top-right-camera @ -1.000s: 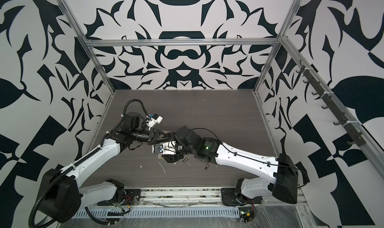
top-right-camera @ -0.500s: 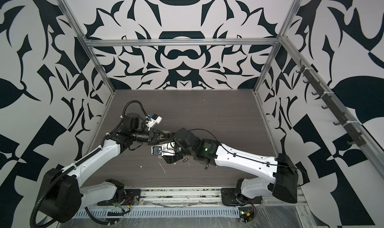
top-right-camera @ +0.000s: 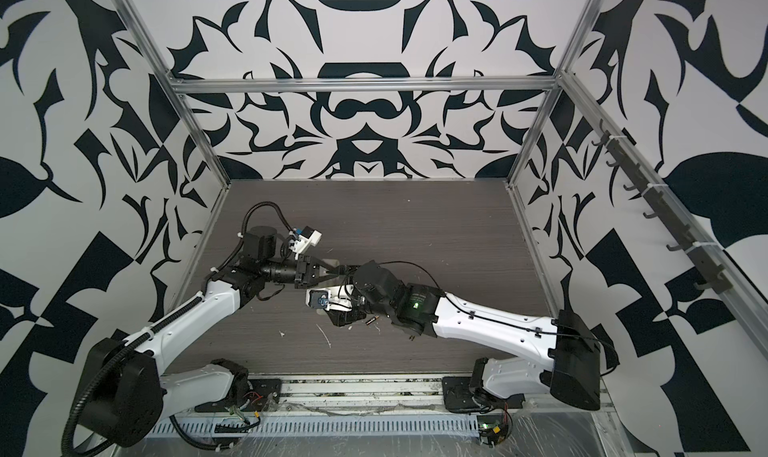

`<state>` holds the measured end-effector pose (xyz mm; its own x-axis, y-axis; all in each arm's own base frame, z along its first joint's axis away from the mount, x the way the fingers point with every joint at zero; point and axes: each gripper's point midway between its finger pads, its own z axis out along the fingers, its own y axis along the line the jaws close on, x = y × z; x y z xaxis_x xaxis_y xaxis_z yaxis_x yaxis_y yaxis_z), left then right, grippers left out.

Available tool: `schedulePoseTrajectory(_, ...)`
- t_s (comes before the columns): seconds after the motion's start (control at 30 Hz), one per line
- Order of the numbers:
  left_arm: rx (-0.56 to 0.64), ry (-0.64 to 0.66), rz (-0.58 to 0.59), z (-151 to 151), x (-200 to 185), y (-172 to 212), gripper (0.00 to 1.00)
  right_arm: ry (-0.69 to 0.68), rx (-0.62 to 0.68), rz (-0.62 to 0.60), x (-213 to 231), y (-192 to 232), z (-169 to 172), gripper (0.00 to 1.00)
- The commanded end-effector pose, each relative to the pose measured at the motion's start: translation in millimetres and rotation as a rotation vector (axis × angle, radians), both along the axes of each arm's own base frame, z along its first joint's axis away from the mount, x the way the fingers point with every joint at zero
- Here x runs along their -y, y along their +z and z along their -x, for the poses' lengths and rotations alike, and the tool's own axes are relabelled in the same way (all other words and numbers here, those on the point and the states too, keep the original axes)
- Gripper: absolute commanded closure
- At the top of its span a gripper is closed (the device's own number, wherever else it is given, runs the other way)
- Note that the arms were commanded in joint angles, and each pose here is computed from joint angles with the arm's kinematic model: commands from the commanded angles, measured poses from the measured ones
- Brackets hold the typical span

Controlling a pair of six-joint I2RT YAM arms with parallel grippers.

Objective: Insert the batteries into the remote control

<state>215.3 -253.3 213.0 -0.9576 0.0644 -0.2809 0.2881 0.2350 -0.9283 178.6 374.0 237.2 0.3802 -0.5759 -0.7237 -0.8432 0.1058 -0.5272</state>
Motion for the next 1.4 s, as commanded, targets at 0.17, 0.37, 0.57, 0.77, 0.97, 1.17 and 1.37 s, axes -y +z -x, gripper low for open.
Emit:
schedulePoseTrajectory(0.17, -0.031, -0.051, 0.049, 10.8, 1.1, 12.8, 1.0, -0.119, 0.079, -0.074, 2.4, 16.0, -23.9, 0.16)
schedulePoseTrajectory(0.37, -0.034, -0.035, 0.048, 7.7, -2.7, 11.3, 1.0, -0.143, 0.097, -0.091, 4.6, 20.3, -27.5, 0.16)
schedulePoseTrajectory(0.57, -0.041, -0.007, 0.041, 2.1, -7.6, 8.1, 1.0, -0.171, 0.098, -0.126, 6.4, 24.5, -30.5, 0.16)
schedulePoseTrajectory(0.77, -0.044, 0.011, 0.037, -2.0, -10.4, 6.5, 1.0, -0.19, 0.087, -0.153, 6.8, 26.5, -31.9, 0.17)
schedulePoseTrajectory(0.97, -0.049, 0.022, 0.032, -3.2, -12.4, 4.0, 1.0, -0.197, 0.097, -0.176, 7.1, 29.7, -31.0, 0.17)
schedulePoseTrajectory(1.17, -0.053, 0.026, 0.029, -3.7, -13.2, 1.9, 1.0, -0.218, 0.114, -0.2, 9.1, 33.1, -31.4, 0.18)
schedulePoseTrajectory(1.37, -0.058, 0.028, 0.027, -4.2, -13.5, 0.2, 1.0, -0.216, 0.123, -0.219, 9.6, 36.3, -29.5, 0.18)
